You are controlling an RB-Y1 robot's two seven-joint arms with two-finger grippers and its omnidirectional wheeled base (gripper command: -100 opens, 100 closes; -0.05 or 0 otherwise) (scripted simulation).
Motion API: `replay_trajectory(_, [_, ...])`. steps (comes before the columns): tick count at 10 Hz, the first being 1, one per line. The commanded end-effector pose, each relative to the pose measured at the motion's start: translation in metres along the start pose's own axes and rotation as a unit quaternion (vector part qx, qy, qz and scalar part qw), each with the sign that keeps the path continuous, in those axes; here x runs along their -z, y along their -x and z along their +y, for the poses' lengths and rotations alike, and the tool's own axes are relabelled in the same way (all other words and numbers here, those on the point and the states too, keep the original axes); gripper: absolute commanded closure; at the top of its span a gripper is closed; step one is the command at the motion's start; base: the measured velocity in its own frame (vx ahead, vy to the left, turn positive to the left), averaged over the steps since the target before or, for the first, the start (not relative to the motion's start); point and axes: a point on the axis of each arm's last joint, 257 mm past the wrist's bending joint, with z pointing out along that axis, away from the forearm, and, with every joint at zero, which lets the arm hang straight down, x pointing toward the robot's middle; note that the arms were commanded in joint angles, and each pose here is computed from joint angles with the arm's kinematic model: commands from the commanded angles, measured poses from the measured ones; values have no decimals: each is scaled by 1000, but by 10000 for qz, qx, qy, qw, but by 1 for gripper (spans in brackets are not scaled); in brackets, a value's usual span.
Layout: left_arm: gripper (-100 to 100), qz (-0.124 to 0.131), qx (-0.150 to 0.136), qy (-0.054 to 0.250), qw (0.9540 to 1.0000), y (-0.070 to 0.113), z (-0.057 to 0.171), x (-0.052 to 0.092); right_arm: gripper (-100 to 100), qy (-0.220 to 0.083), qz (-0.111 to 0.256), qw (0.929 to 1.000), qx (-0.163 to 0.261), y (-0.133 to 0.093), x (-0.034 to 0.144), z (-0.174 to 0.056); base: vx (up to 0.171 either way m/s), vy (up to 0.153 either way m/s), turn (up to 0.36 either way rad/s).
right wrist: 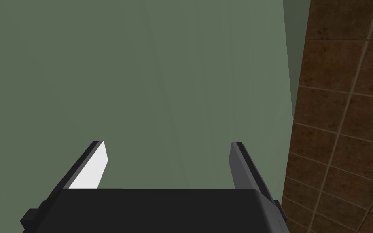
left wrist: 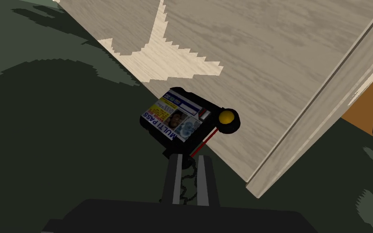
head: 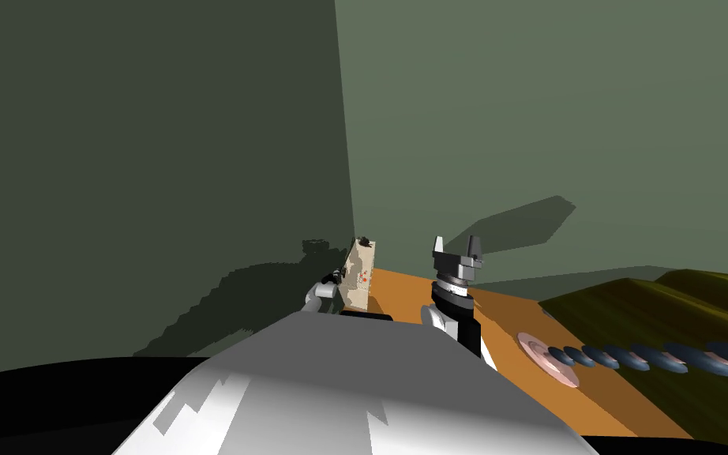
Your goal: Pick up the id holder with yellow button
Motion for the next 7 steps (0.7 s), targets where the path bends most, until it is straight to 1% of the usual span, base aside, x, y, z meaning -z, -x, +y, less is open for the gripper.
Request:
replay_trajectory(1, [100,0,0,0,10000,0,0,0,0,0,0,10000,0,0,0,0,0,0,0])
replay_trajectory(3, [100,0,0,1,10000,0,0,0,0,0,0,10000,0,0,0,0,0,0,0])
replay_trajectory(4, [0,0,1,1,10000,0,0,0,0,0,0,10000,0,0,0,0,0,0,0])
replay_trajectory(5, [100,0,-13,-42,10000,1,-13,2,0,0,0,10000,0,0,0,0,-47,-3,17])
replay_trajectory(7, [100,2,-15,-41,10000,1,-17,2,0,0,0,10000,0,0,0,0,-63,-7,7])
